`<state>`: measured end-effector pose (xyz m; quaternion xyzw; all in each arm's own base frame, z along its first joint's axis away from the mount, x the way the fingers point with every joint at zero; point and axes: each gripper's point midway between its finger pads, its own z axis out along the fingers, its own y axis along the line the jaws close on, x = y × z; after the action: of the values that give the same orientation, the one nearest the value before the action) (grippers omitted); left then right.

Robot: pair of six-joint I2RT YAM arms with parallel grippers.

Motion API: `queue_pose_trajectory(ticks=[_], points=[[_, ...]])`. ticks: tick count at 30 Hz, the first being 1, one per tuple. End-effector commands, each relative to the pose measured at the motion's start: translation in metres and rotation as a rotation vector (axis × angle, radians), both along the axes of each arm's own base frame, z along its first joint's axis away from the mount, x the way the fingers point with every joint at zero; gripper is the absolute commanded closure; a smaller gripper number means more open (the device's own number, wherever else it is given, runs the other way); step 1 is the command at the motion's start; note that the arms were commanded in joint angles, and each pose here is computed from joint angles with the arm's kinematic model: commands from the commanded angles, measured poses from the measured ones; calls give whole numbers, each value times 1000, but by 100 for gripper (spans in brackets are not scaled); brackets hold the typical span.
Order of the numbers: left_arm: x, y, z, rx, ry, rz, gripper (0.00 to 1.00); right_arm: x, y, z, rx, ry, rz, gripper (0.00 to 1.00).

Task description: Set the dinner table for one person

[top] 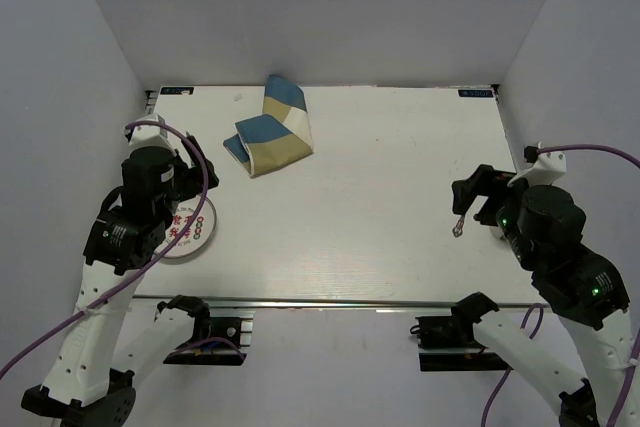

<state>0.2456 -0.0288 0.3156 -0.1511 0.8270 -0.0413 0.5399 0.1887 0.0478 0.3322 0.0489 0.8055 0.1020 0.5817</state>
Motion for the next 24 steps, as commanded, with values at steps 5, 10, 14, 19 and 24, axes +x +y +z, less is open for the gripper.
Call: queue_pose_trajectory(ticks=[5,10,14,19,24], points=[[1,0,3,-12,-15,10,2,2,-3,8,12,-52,-15,11],[3,-3,2,-25,-18,2,2,0,1,11,29,-71,10,11],[23,-25,-19,-129,-5,-29,2,9,34,2,76,-60,142,11],[81,-67,-90,-242,220,-27,2,26,91,-24,161,24,342,11],[143,-51,-112,-288,247,101,2,20,123,-33,231,43,499,11]])
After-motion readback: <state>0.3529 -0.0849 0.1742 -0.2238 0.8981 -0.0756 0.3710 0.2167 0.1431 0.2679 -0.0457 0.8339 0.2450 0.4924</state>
